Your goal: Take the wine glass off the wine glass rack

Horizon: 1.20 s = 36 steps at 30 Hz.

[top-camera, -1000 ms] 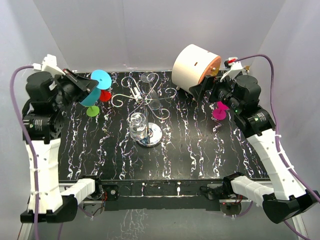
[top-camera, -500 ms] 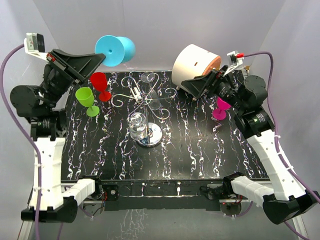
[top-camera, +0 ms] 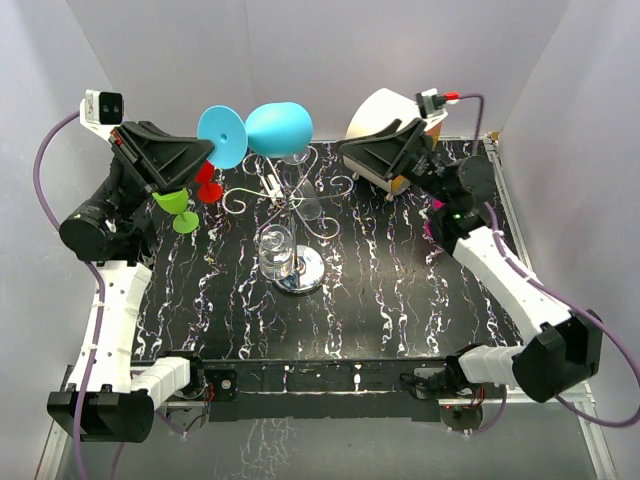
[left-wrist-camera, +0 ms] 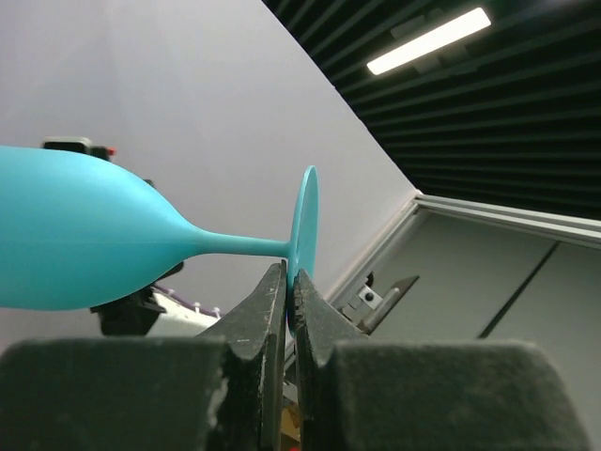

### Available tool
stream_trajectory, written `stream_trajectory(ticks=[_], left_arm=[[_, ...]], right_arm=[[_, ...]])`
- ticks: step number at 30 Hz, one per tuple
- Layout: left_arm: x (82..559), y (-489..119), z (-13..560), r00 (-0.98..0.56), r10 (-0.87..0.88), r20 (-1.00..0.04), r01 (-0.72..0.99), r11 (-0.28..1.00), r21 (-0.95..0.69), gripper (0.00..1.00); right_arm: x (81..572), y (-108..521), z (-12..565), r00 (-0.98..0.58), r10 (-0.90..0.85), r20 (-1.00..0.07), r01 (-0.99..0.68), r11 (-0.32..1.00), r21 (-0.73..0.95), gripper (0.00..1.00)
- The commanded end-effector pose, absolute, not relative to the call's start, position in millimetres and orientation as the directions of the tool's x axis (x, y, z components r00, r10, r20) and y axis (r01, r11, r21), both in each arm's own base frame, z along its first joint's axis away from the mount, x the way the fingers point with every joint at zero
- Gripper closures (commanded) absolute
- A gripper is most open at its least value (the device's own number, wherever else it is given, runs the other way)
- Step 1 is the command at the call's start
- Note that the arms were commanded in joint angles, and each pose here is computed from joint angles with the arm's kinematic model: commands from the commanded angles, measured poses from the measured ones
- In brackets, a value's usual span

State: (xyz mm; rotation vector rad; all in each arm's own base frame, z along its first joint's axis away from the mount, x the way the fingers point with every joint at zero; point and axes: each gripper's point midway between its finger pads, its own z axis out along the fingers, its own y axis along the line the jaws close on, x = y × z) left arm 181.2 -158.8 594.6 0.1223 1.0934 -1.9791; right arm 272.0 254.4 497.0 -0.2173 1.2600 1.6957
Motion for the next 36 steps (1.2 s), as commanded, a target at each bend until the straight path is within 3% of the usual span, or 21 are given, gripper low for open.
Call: stream_trajectory(ticks=[1,9,19,23,26,32,36], left_arm=[[134,-156,604,-0.626,-0.598,-0.5,0.766,-0.353,-0.537,1.0],[132,-158,597,-0.652,-0.585,-0.482,0.744,-0.373,-0.554,1.0],[144,-158,585,-0.683,-0.584,-0.438,0.707,-0.377,-0.598,1.0],[151,-158,579,-0.692,-0.59,-0.416,0.691,-0.372,-0.62,1.0],[159,-158,573,-0.695,-0.598,-0.4,0.678,-0.359,-0.641,0.98],[171,-160,559,-0.697,-0.612,-0.374,0.652,-0.322,-0.686,0.59],[176,-163,549,-0.685,-0.618,-0.385,0.646,-0.271,-0.714,0.32]], right_arm=[[229,269,546,-0.51,0.598,-0.618,-0.841,-0.197,0.504,0.02],[212,303,560,-0.574,0.568,-0.591,-0.816,-0.34,0.467,0.05],[184,296,575,-0.592,0.585,-0.554,-0.806,-0.43,0.406,0.51],[177,285,581,-0.594,0.611,-0.524,-0.805,-0.447,0.391,0.78],[173,279,584,-0.595,0.624,-0.506,-0.803,-0.456,0.382,0.89],[165,269,588,-0.571,0.658,-0.491,-0.821,-0.444,0.36,1.0],[168,267,587,-0.504,0.691,-0.518,-0.861,-0.361,0.358,1.0]])
